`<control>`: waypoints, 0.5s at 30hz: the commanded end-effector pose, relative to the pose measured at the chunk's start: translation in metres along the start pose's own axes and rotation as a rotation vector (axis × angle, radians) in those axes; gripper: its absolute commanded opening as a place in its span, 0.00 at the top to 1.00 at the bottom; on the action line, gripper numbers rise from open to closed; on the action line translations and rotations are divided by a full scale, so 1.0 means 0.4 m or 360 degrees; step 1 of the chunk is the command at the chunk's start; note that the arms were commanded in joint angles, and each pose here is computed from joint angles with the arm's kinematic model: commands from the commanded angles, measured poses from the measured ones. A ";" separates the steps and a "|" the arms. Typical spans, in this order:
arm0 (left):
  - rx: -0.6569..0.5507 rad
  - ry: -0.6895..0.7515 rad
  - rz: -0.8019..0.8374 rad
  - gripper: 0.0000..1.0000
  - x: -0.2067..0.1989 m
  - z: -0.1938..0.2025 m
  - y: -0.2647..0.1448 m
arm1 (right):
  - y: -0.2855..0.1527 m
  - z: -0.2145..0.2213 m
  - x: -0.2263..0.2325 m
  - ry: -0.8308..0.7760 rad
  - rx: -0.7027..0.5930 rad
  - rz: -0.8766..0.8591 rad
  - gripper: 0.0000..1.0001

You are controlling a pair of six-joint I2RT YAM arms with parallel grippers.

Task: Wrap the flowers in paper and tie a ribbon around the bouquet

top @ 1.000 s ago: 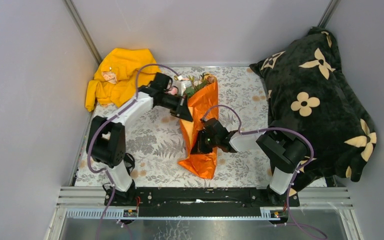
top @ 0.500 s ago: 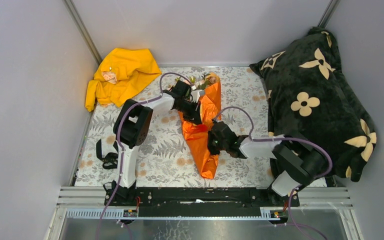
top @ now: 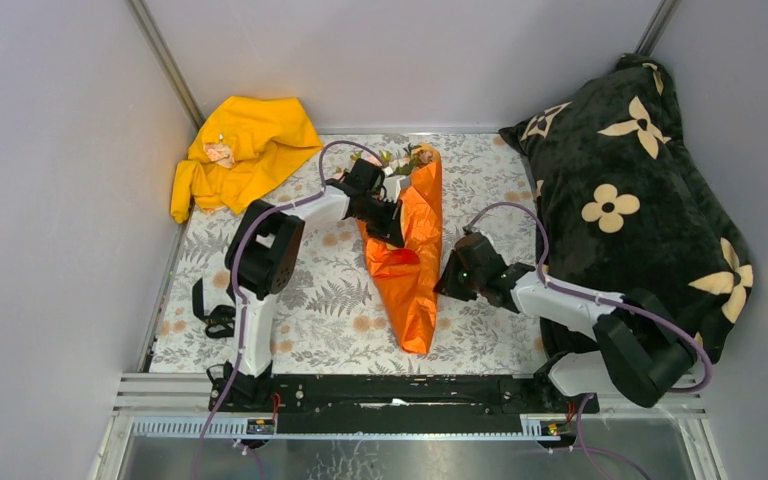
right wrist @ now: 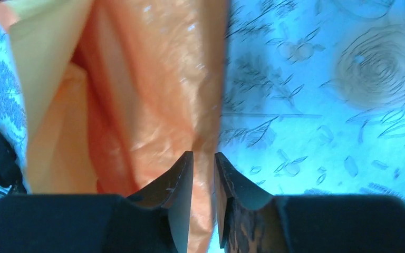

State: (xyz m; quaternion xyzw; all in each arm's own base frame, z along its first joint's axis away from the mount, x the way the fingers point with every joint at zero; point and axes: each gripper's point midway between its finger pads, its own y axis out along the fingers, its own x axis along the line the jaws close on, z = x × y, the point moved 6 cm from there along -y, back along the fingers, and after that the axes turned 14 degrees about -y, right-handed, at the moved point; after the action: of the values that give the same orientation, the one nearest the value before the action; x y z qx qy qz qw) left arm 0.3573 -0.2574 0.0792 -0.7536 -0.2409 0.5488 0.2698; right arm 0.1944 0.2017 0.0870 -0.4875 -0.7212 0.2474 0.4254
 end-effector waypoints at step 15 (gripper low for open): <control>-0.0116 0.0265 0.0189 1.00 -0.245 -0.041 0.005 | 0.127 -0.013 0.000 -0.0148 0.0168 -0.0345 0.91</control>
State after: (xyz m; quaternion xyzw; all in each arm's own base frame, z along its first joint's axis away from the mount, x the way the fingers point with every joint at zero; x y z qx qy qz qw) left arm 0.3347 -0.3106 0.1624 -0.8252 -0.2017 0.4707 0.2384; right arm 0.2254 0.2192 0.0544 -0.3839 -0.7658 0.2591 0.4461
